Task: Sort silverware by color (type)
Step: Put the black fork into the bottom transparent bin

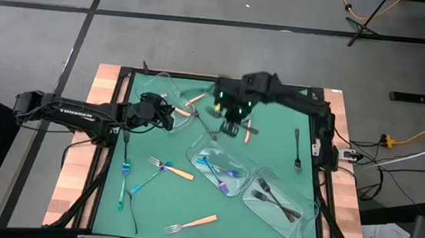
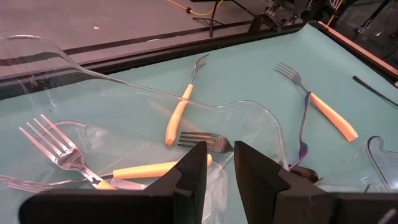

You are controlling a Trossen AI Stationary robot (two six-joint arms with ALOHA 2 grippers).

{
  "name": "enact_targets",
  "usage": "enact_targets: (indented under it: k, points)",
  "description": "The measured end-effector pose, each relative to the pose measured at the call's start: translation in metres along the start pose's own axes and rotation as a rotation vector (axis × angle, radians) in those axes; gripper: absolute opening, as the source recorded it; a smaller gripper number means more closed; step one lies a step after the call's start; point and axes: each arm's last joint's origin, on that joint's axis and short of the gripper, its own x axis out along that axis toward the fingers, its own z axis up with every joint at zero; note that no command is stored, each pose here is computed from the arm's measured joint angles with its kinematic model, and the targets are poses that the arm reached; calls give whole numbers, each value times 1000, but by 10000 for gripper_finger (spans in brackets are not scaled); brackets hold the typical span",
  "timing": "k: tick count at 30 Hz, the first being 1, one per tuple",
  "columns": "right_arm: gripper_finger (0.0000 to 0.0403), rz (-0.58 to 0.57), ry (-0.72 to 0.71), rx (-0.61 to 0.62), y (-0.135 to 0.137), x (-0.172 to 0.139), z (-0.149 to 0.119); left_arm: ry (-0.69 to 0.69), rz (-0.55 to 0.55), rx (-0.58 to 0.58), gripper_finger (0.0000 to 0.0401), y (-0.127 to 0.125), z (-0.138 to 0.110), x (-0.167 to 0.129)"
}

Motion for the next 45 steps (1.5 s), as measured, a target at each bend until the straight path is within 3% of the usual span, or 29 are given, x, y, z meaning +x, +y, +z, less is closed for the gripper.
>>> enact_targets:
  k: [8,18,25,33,38,45]
  points:
    - [1,24,35,-112,66,3,-19,3,2,3,74,0,0,0]
    - [1,-8,-14,-154,116,-16,-50,22,-14,12,74,-1,-2,-1]
    - [1,-96,17,1,131,-18,-93,33,-45,30,74,-5,-6,-4]
    - [1,-165,68,216,159,1,-164,38,-65,43,74,-9,-8,-7]
    - [1,-144,73,281,181,19,-204,39,-69,45,74,-9,-8,-7]
    - [1,-210,106,317,194,45,-246,39,-69,45,74,-9,-8,-7]
